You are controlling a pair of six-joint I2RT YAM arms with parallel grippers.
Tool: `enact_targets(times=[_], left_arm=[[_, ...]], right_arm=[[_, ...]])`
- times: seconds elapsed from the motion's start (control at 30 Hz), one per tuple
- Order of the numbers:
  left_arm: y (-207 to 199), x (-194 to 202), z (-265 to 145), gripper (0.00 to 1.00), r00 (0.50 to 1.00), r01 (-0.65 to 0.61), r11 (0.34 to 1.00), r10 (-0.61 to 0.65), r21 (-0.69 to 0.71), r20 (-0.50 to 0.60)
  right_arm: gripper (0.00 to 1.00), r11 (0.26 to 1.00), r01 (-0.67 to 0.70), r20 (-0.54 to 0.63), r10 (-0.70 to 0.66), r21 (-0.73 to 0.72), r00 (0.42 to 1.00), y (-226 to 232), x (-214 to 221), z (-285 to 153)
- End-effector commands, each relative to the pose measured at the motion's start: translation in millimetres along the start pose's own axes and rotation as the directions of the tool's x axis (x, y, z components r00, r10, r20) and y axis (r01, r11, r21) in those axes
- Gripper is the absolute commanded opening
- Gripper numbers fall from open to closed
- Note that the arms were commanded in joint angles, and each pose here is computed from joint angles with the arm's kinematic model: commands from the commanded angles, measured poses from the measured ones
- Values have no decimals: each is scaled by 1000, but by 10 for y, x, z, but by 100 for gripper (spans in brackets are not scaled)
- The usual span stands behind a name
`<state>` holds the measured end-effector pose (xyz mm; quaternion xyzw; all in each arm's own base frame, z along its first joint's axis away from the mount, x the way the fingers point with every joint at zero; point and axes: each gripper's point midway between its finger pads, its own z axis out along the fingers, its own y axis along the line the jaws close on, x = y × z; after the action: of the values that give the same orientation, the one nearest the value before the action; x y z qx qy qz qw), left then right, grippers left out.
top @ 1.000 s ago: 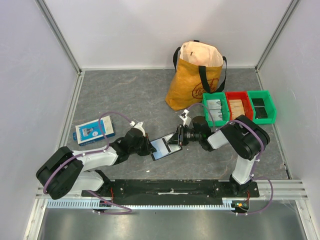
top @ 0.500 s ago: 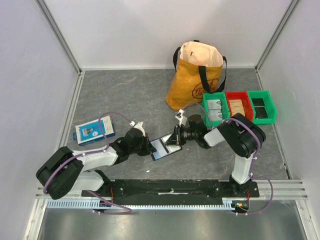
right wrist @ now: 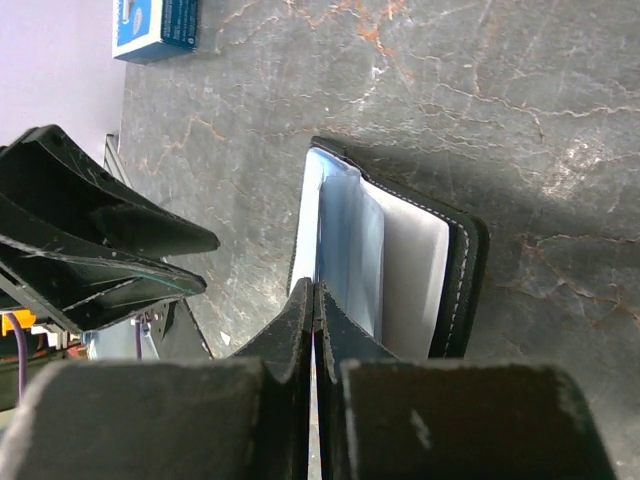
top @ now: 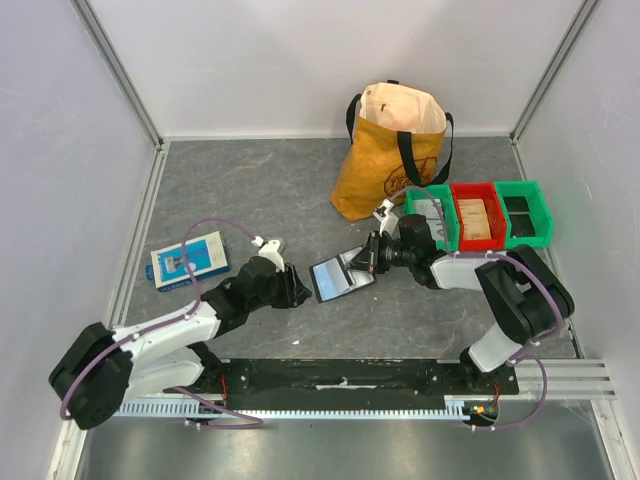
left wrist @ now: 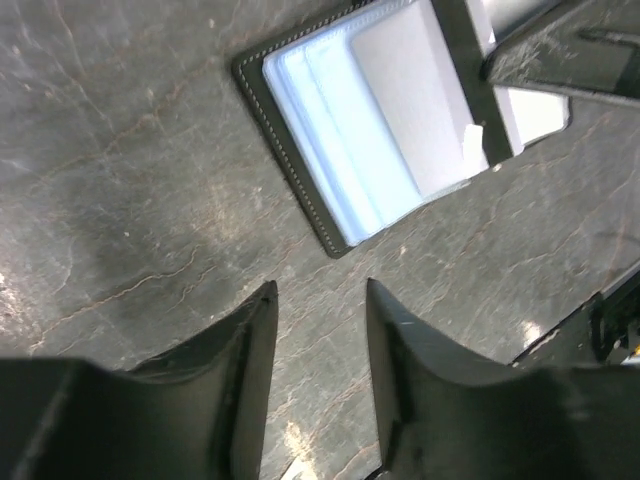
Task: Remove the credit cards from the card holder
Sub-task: Remove the credit card from the card holder.
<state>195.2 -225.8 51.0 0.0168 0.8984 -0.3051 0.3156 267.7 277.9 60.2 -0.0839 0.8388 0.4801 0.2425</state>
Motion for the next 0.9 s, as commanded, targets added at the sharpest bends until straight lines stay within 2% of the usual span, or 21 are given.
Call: enact_targets(times=[0.0,0.1,0.2,0.5,0.6,0.7,0.87], left_arm=[[-187,-455,-180,55,970,-184,983,184,-10,160],[-326,-617,-301,62,928,-292,956,290,-25,234],[-471,-669,-328,63,884,-379,925,368,-21,287],[-844,-533,13,56,888,-428,899,400,90,227],[-918,-494,173,50,894,-427,897,401,112,199],[-974,-469,318,42,908,-403,906,377,130,186],[-883,-288,559,24,927,-372,921,361,118,103]], right_arm=[[0,1000,23,48,-23,13,999,137,-123,-130],[0,999,28,73,-30,24,997,187,-190,-178],[0,997,32,44,-35,73,998,53,-130,-153],[0,990,-59,13,58,124,998,-195,217,-71],[0,981,-49,-2,51,190,999,-299,273,-104],[4,972,-28,-17,33,233,999,-338,264,-141],[9,963,-1,-28,9,270,1000,-355,237,-178]])
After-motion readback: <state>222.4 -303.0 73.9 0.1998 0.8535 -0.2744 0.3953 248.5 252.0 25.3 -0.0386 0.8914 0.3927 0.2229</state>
